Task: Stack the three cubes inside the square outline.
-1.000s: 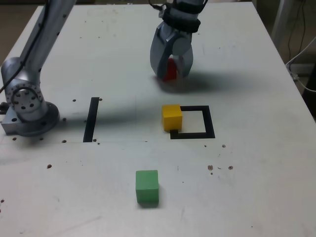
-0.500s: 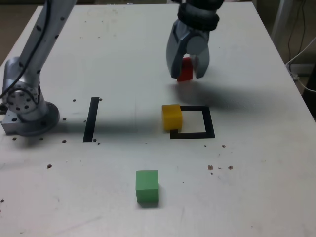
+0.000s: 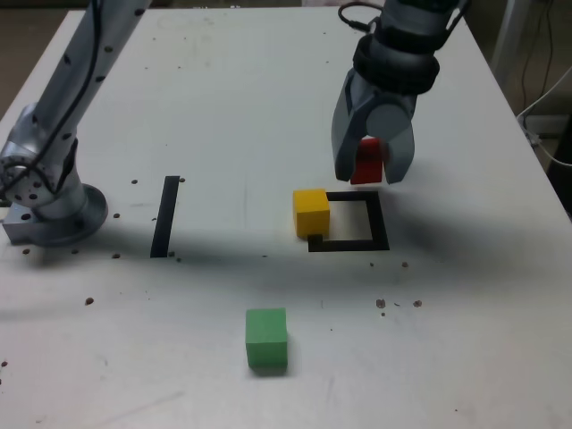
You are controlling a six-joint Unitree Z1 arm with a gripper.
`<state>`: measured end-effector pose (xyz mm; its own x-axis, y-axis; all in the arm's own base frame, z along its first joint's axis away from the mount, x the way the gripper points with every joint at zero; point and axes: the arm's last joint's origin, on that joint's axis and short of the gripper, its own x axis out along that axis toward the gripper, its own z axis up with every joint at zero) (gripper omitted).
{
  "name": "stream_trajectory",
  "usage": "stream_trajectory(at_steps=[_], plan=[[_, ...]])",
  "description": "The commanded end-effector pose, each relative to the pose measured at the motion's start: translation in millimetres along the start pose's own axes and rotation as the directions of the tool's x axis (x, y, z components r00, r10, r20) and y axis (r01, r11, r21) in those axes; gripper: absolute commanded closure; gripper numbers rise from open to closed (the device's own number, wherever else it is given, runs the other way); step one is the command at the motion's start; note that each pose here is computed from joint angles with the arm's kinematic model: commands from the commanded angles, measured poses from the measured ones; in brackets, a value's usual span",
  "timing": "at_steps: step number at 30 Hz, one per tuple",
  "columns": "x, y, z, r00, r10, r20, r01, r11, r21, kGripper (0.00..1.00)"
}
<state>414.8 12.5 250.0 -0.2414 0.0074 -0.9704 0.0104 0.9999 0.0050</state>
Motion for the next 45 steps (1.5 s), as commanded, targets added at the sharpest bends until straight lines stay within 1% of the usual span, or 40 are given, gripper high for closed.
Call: stream_trajectory(at_steps=[1, 6, 16, 25, 41, 43, 45], plan=[[1.8, -8.6, 2.6, 1.0, 0.0, -0.006, 0.0, 1.0, 0.011, 0.71], [6.5, -26.2, 6.9, 0.9999, 0.0, -0.015, 0.0, 1.0, 0.03, 0.7], [18.2, -48.4, 10.1, 0.9987, -0.011, -0.05, 0.014, 0.999, 0.046, 0.7], [23.0, -50.3, 2.3, 0.9966, -0.014, -0.081, 0.017, 0.999, 0.04, 0.7], [27.2, -48.2, -26.7, 0.9923, -0.012, -0.124, 0.014, 1.0, 0.017, 0.7], [27.4, -48.7, -28.4, 0.9923, -0.012, -0.123, 0.014, 1.0, 0.018, 0.7], [26.0, -50.1, -28.7, 0.9933, -0.011, -0.115, 0.013, 1.0, 0.021, 0.7]])
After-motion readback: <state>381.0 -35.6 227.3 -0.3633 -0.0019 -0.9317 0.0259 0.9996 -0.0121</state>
